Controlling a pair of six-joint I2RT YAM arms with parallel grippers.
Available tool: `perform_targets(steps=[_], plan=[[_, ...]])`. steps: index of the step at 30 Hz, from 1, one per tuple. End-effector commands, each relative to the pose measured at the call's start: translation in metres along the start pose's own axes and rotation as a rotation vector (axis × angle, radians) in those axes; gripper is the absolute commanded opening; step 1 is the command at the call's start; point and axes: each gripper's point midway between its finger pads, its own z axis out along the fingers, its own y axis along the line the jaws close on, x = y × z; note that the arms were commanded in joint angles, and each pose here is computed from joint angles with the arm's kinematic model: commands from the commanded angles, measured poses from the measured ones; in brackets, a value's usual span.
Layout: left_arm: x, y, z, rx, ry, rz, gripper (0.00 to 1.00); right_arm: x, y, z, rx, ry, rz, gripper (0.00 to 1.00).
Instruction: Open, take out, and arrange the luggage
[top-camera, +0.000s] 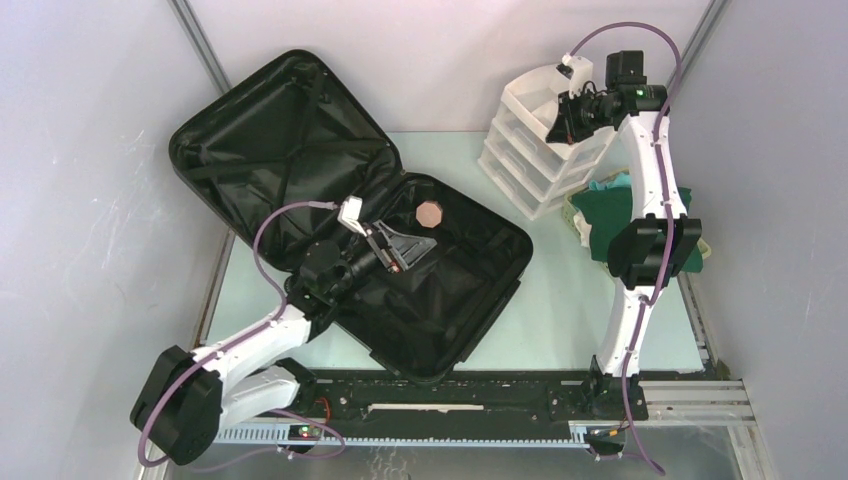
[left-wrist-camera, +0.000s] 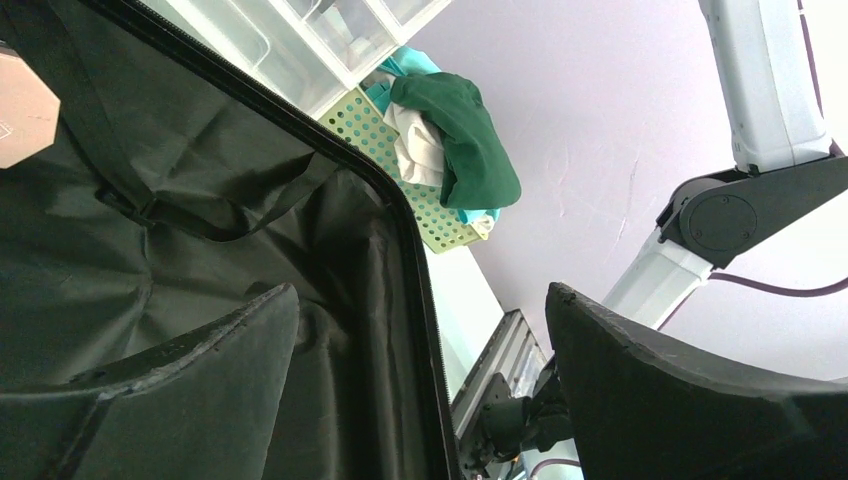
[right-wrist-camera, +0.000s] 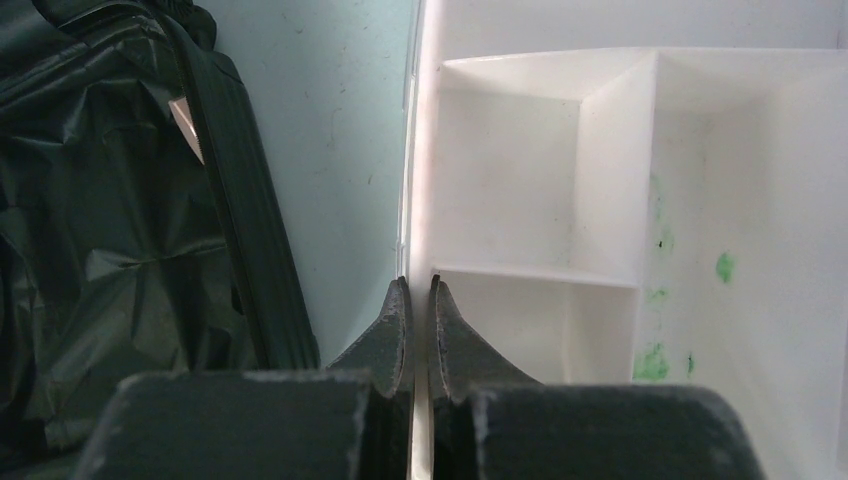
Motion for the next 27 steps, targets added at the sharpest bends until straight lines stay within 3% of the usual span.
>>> perform_targets(steps=[1,13,27], plan=[[-0.024,-0.032,0.015,0.083,-0.057,0.025,0.97,-0.068,0.028,-0.065,0.023,-0.222,-0.129,0.00],[-0.029,-0.030,0.044,0.077,-0.046,0.003,0.97,-0.072,0.028,-0.063,0.014,-0.234,-0.133,0.00],[-0.028,-0.027,0.109,0.105,-0.006,-0.090,0.94,-0.086,0.035,-0.070,-0.008,-0.282,-0.134,0.00]])
